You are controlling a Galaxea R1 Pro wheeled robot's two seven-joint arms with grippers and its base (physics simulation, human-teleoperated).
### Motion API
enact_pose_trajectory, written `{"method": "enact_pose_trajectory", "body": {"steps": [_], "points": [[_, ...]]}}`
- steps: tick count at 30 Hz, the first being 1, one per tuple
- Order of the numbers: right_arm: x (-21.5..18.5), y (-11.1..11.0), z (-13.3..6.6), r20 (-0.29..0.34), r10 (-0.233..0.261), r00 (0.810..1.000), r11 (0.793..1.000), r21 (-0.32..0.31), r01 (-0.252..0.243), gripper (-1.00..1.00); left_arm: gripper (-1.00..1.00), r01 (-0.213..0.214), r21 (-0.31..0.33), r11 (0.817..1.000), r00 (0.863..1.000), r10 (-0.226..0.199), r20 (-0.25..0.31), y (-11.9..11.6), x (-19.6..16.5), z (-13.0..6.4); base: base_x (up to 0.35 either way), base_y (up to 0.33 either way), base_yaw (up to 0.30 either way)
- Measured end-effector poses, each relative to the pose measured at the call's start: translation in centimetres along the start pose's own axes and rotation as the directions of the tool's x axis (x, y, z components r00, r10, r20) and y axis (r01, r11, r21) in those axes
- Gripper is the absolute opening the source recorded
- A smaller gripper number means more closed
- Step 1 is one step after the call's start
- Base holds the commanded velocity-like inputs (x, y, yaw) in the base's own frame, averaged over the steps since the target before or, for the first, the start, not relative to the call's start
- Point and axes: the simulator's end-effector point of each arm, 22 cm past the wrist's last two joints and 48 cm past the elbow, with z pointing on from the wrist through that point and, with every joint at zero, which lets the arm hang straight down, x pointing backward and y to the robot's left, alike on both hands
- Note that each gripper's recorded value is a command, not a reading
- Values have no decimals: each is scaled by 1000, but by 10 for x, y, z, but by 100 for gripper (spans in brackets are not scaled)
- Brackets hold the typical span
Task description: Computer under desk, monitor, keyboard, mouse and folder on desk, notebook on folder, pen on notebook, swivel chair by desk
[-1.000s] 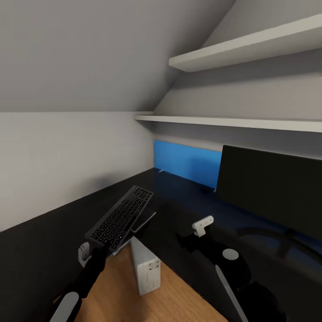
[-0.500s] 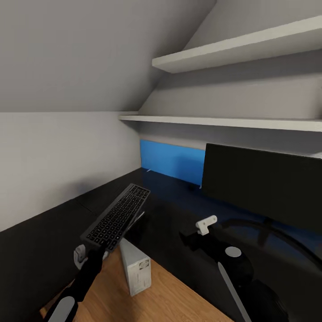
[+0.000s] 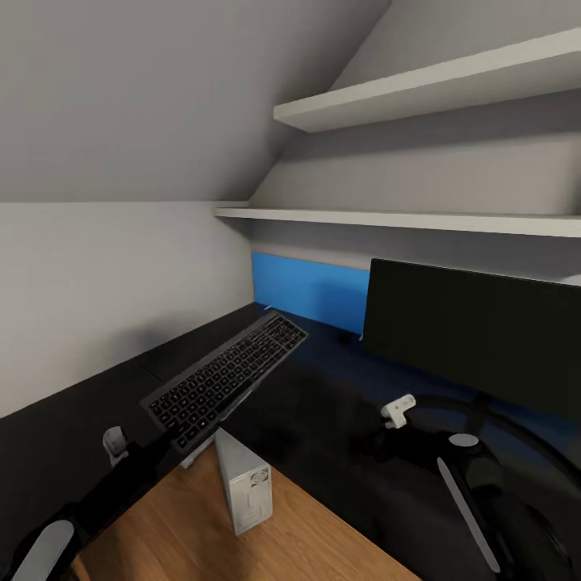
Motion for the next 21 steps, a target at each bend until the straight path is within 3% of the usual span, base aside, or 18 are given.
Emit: {"method": "enact_pose_trajectory", "body": {"steps": [5, 6, 10, 13, 16, 17, 18, 20, 21], "points": [[16, -7, -12, -46, 21, 999, 998, -54, -24, 100, -100, 9, 30, 999, 993, -6, -117, -21, -3, 7, 0, 0, 0], [19, -14, -15, -53, 23, 998, 998, -52, -26, 100, -100, 3, 30, 1000, 987, 2, -164, -28, -6, 8, 0, 0, 0], [23, -39, -27, -62, 29, 998, 999, -17, -30, 100, -100, -18, 15, 1000, 970, 21, -242, -39, -24, 5, 0, 0, -7], [29, -56, -35, -73, 33, 997, 999, 12, -32, 100, -100, -55, 16, 998, 964, 58, -259, -51, -49, 13, 0, 0, -121], [36, -71, -43, -85, 34, 996, 999, 40, -30, 100, -100, -47, 25, 999, 956, 53, -288, -62, -57, 26, 0, 0, -233], [42, -85, -51, -93, 40, 995, 997, 69, -34, 100, -100, -27, -21, 999, 948, 18, -318, -50, -57, 30, 0, 0, -277], [43, -88, -52, -92, 44, 995, 997, 73, -38, 100, -100, -54, -54, 997, 946, 34, -324, -41, -58, 29, 0, 0, -284], [43, -95, -57, -89, 51, 995, 995, 89, -43, 100, -100, -11, -52, 999, 946, -6, -324, -41, -60, 28, 0, 0, -290], [43, -97, -58, -89, 52, 995, 995, 92, -44, 100, -100, -10, -66, 998, 946, -12, -325, -37, -62, 28, 0, 0, -292]]}}
